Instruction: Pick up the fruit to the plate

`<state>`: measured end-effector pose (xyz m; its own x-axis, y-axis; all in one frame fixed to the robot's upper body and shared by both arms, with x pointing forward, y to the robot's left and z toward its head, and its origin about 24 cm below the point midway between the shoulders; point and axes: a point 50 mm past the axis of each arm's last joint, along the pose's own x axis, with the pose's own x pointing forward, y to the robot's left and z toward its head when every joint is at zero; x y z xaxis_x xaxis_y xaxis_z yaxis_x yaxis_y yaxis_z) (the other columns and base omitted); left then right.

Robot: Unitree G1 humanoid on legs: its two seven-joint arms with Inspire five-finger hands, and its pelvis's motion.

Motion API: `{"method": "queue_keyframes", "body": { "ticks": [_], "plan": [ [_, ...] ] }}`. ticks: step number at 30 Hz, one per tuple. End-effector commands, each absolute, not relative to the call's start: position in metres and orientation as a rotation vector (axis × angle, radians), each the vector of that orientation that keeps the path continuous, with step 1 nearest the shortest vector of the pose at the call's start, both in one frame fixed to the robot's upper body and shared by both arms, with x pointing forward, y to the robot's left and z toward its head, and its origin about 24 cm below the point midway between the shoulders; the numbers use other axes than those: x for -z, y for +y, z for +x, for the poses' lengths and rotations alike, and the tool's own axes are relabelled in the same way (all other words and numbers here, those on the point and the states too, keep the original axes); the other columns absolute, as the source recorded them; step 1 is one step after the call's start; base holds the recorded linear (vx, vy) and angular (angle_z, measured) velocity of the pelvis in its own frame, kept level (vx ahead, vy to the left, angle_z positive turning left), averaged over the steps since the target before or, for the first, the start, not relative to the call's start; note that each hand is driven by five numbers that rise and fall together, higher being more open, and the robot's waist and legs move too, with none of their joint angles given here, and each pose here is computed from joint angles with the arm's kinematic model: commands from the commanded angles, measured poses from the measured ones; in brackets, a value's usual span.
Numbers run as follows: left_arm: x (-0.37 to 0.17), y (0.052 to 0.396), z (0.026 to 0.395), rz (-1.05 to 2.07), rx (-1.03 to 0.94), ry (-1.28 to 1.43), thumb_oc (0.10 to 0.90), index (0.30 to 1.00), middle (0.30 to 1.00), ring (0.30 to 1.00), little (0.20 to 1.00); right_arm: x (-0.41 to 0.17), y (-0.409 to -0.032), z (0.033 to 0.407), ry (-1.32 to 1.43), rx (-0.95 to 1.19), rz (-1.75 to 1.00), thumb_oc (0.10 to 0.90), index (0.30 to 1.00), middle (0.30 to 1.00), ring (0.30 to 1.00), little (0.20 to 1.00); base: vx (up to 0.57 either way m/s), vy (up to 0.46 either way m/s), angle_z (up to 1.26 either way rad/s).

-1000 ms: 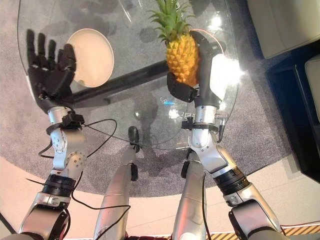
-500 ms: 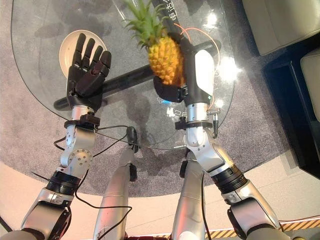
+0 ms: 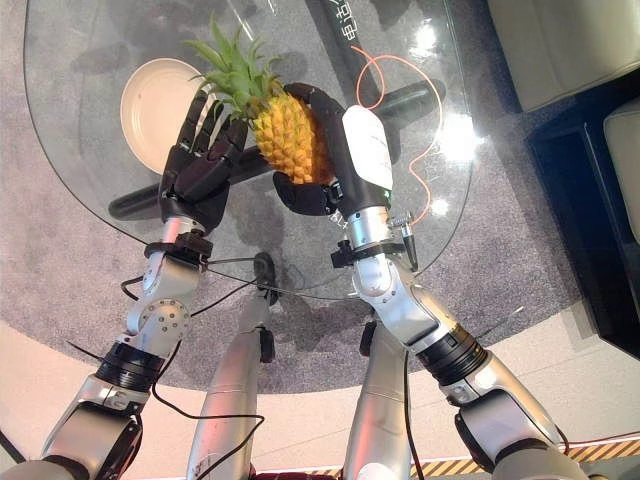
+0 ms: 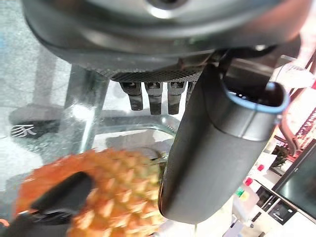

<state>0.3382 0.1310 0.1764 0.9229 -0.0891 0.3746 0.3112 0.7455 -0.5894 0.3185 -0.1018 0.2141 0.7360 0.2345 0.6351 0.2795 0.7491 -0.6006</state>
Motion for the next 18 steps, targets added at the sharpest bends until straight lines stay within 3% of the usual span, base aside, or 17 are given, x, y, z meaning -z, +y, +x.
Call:
{"method": "queue_keyframes", "body": {
  "ticks": [1,18],
  "plan": [
    [-0.226,0.113,0.333,-0.743,0.361,-0.501,0.8,0.9,0.9,0.9,0.9,-0.283,-0.068,0.278,-1.172,-0.052,-0.648,0.1,0.3,0.3,0.3,0.2,0.0,0.0,0.0],
    [-0.229,0.105,0.329,-0.893,0.409,-0.487,0.8,0.9,0.9,0.9,0.9,-0.277,-0.053,0.275,-1.139,-0.153,-0.666,0.1,0.3,0.3,0.3,0.2,0.0,0.0,0.0]
  ]
}}
